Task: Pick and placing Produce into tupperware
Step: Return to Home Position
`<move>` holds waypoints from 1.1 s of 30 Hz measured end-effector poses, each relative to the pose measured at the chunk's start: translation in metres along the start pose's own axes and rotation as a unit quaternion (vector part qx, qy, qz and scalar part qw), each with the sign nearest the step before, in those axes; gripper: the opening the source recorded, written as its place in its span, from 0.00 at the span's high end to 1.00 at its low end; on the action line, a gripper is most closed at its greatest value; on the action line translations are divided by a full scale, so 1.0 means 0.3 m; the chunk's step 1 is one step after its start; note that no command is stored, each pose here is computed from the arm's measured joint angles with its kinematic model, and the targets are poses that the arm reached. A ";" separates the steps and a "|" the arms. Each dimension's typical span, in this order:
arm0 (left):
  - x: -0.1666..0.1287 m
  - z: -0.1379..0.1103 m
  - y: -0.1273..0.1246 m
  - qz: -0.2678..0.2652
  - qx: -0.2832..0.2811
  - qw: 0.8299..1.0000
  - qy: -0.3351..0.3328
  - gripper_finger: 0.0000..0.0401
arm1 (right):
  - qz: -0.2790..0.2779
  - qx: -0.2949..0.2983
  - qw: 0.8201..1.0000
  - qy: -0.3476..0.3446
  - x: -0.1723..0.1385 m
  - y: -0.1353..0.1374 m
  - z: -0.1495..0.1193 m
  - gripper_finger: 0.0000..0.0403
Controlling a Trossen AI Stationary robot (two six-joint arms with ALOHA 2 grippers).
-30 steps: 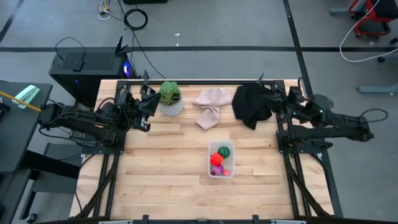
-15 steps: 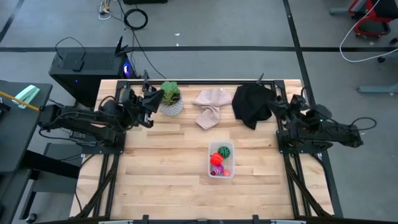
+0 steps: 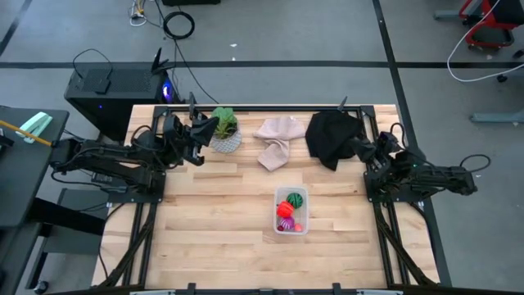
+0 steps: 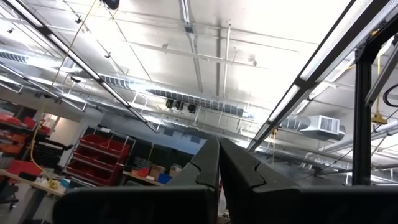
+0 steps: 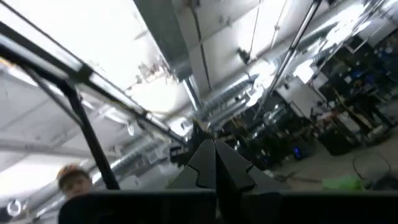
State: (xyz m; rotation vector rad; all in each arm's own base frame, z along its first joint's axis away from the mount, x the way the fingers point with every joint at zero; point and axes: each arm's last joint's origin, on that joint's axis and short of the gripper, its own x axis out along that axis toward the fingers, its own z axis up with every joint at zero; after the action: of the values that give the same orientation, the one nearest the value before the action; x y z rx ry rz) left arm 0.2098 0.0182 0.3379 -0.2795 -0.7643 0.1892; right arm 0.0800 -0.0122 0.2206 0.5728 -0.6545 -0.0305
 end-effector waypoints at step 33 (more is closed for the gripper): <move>0.005 -0.015 0.036 0.026 -0.056 0.998 0.026 0.96 | -0.024 -0.131 0.946 0.295 -0.051 -0.083 -0.150 1.00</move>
State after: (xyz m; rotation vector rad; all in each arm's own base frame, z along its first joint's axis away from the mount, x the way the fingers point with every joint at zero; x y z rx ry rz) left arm 0.2132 0.0281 0.3325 -0.4090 -0.7182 0.1888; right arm 0.0978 -0.0080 0.1703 0.3125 -0.0471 0.0090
